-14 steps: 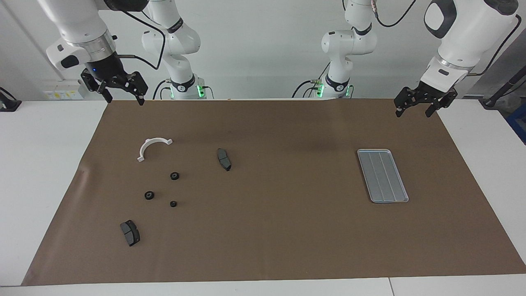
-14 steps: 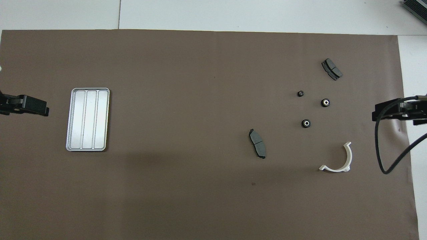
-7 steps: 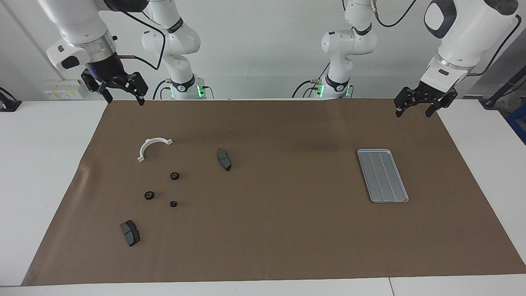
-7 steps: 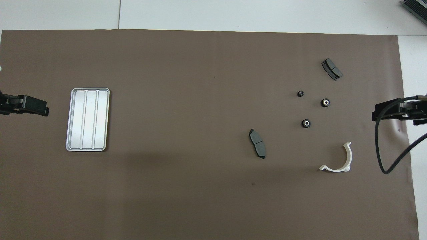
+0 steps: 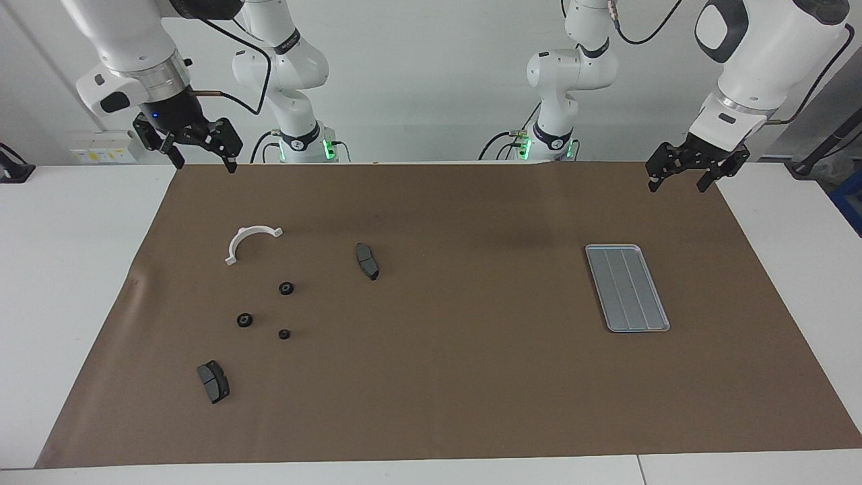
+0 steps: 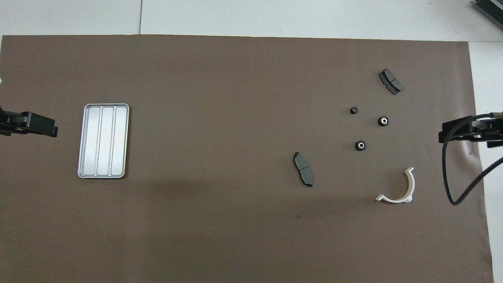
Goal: Pick bearing gear from pile to tray
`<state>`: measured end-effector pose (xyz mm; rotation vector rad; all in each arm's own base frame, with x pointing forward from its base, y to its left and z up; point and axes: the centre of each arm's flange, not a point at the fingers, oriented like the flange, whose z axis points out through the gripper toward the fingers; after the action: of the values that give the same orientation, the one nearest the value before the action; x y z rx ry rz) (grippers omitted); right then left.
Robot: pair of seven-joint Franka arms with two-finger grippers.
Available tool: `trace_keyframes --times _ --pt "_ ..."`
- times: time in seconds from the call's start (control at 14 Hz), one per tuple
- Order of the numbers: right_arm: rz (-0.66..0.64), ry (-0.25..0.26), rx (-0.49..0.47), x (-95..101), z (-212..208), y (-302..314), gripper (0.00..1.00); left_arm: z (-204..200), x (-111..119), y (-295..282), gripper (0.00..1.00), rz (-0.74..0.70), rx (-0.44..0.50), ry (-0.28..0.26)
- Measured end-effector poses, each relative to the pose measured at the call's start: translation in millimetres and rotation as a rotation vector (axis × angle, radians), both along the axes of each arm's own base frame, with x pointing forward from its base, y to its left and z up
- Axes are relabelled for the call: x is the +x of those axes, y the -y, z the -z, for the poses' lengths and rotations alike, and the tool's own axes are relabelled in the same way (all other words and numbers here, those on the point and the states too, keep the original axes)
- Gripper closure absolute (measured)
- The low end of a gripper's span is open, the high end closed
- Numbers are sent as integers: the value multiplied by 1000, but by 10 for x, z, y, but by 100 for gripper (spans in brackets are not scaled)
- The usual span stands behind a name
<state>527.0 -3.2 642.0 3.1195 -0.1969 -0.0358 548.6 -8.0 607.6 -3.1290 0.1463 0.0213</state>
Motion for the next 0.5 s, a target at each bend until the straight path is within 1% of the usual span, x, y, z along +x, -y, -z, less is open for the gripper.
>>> trace_keyframes --times 0.5 --pt "3 -2 0 -2 4 16 0 -1 0 -7 0 -1 0 0"
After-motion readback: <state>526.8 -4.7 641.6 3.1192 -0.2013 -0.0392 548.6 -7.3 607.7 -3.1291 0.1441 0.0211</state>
